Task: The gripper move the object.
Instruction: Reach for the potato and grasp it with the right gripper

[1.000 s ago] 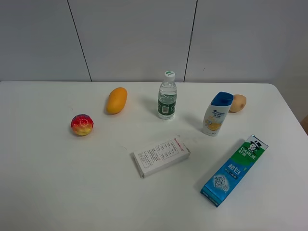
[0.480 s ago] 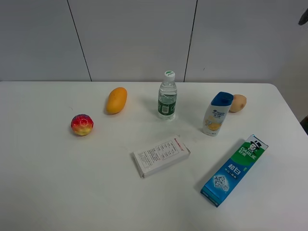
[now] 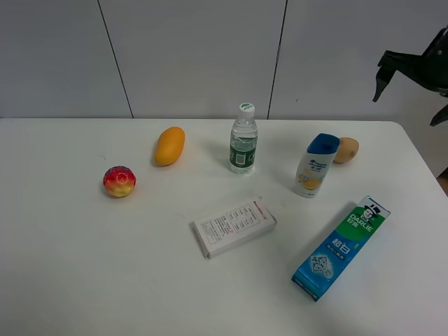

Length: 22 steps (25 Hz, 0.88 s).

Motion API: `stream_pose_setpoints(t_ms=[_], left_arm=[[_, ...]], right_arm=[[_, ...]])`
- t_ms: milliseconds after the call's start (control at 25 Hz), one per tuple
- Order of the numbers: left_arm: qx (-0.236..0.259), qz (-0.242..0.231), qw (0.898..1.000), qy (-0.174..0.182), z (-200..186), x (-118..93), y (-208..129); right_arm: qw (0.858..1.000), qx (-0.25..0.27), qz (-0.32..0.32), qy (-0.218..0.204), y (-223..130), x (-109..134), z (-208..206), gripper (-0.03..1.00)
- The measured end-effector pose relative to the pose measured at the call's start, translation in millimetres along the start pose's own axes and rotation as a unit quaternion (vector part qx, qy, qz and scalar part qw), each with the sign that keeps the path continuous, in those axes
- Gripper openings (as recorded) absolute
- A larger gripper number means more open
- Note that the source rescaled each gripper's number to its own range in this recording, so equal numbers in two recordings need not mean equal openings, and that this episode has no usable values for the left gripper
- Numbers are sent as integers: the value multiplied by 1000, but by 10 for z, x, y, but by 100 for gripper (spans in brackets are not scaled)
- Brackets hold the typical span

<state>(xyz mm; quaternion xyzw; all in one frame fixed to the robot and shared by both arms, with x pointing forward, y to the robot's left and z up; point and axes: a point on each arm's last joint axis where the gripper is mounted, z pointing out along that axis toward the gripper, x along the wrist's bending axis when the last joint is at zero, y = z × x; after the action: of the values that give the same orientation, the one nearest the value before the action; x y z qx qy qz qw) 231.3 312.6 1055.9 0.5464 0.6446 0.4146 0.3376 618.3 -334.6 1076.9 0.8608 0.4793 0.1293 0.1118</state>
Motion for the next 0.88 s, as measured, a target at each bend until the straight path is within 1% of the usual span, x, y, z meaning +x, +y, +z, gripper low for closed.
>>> stream_pose_setpoints(t_ms=[280, 360, 640, 760, 880], left_arm=[[0, 0, 1000, 0, 0, 0, 0], [0, 0, 1000, 0, 0, 0, 0], [0, 0, 1000, 0, 0, 0, 0], [0, 0, 1000, 0, 0, 0, 0], [0, 0, 1000, 0, 0, 0, 0]], right_arm=[[999, -13, 36, 16, 128, 102, 487, 100], [999, -8, 46, 21, 139, 127, 625, 100], [995, 37, 82, 42, 101, 216, 1211, 100], [993, 49, 99, 53, 79, 247, 1432, 100], [990, 48, 114, 65, 74, 273, 1591, 100]])
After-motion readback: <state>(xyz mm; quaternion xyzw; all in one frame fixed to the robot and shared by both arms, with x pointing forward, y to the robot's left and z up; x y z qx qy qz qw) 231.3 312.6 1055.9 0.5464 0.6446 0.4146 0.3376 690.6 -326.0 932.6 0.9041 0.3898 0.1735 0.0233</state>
